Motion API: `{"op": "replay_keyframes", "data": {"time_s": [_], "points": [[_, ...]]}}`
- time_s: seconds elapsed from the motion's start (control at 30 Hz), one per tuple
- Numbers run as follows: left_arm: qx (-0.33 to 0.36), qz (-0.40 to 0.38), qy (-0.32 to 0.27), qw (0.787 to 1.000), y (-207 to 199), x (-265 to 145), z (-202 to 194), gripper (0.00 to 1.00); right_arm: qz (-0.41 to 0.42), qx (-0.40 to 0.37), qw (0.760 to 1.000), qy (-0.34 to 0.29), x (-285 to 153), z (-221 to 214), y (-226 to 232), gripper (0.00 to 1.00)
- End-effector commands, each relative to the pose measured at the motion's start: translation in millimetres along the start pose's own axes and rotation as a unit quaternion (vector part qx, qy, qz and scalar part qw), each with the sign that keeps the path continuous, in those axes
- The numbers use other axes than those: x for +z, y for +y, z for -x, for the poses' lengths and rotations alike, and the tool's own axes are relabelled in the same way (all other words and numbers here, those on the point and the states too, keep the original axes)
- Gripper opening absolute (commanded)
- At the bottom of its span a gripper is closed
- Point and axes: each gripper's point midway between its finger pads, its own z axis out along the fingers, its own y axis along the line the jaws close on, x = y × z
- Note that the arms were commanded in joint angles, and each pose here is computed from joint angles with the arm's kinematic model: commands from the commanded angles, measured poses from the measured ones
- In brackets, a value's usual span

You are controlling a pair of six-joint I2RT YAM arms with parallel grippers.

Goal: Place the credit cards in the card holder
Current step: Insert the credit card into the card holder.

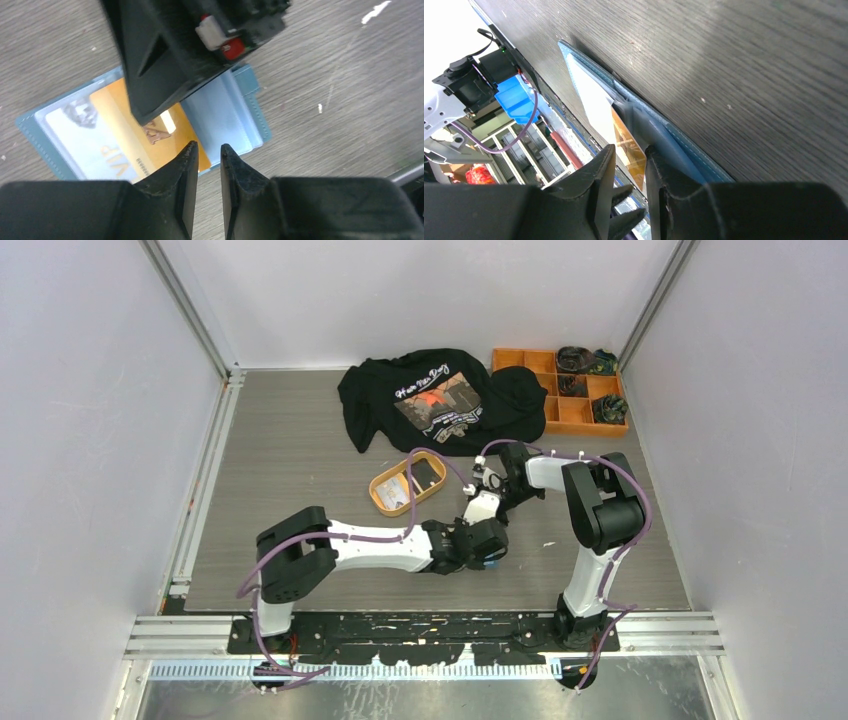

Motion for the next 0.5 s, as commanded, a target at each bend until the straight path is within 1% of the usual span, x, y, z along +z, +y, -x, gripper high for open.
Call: {"op": "replay_keyframes", "data": {"time_s": [0.0,0.07,0.1,0.2,0.33,0.47], "points": [[-0.013,-0.057,-0.031,0.998,-29.8,-10.6,28.7,0.19,-0.01,-0.013,1.0,-0.003,-1.3,5.1,0.4,0.35],[-0.007,-0.045,-0.021,0.999,-30.0,-5.8,27.0,0.13,-0.01,-0.013,1.0,-0.002,-0.9,5.2,0.1,0.34],[-0.005,-0.04,-0.019,0.999,-30.5,-2.9,27.0,0.12,-0.01,-0.014,1.0,-0.003,-1.0,5.2,0.0,0.35],[-0.001,-0.022,-0.014,1.0,-29.4,5.6,25.8,0.11,-0.011,-0.014,1.0,-0.003,-0.8,5.3,-0.3,0.35],[0.002,0.018,-0.002,1.0,-17.9,13.8,20.3,0.11,-0.013,-0.013,1.0,-0.003,-1.0,5.4,-1.3,0.35],[0.001,0.022,-0.001,1.0,-15.4,15.8,19.1,0.11,-0.015,-0.012,1.0,-0.001,-0.6,4.9,-2.0,0.35]]}}
